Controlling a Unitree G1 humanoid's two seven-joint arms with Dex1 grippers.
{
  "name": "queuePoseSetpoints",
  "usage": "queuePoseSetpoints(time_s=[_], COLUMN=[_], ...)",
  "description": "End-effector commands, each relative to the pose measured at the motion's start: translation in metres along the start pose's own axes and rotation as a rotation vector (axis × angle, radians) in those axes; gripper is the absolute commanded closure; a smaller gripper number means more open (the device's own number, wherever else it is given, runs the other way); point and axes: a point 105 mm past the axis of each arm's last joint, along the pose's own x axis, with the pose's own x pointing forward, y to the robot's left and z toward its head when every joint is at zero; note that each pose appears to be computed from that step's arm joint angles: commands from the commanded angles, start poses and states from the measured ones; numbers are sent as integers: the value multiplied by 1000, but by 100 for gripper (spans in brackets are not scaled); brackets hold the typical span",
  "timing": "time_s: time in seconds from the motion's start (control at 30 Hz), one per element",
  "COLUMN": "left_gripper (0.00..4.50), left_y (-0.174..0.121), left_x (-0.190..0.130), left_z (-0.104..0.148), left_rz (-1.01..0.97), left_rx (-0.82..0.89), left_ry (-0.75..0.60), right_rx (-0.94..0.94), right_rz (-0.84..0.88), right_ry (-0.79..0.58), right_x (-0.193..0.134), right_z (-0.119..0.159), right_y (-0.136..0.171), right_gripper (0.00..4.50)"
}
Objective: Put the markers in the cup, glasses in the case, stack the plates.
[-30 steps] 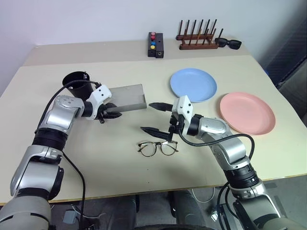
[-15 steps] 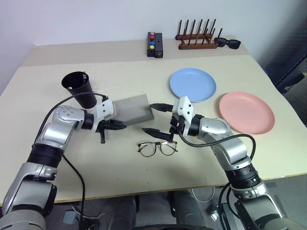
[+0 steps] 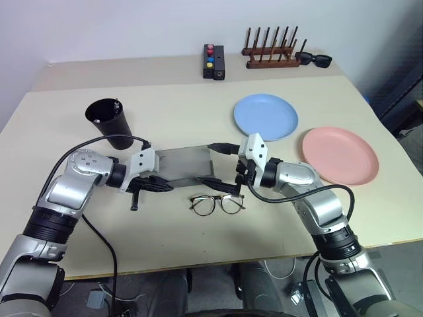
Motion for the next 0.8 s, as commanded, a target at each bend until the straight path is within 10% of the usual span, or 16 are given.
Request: queuePoseSetpoints(time_s=[0.03, 0.1, 0.43, 0.8], left_gripper=[266, 172, 172, 172], left_y=[6, 8, 8, -44], left_x=[-6, -7, -19, 55], left_z=[7, 8, 54, 93], left_rz=[34, 46, 98, -144], left_rx=[56, 63, 148, 240], left_ry=[-7, -13, -159, -193], right_rx=[-39, -40, -81, -75], right_rz=[-2, -4, -31, 11], right_ry=[-33, -28, 132, 314], right_x=[-2, -4, -40, -85], right_z=[12, 11, -8, -24], right_y=[1, 0, -9, 6], right_gripper=[0, 0, 0, 0])
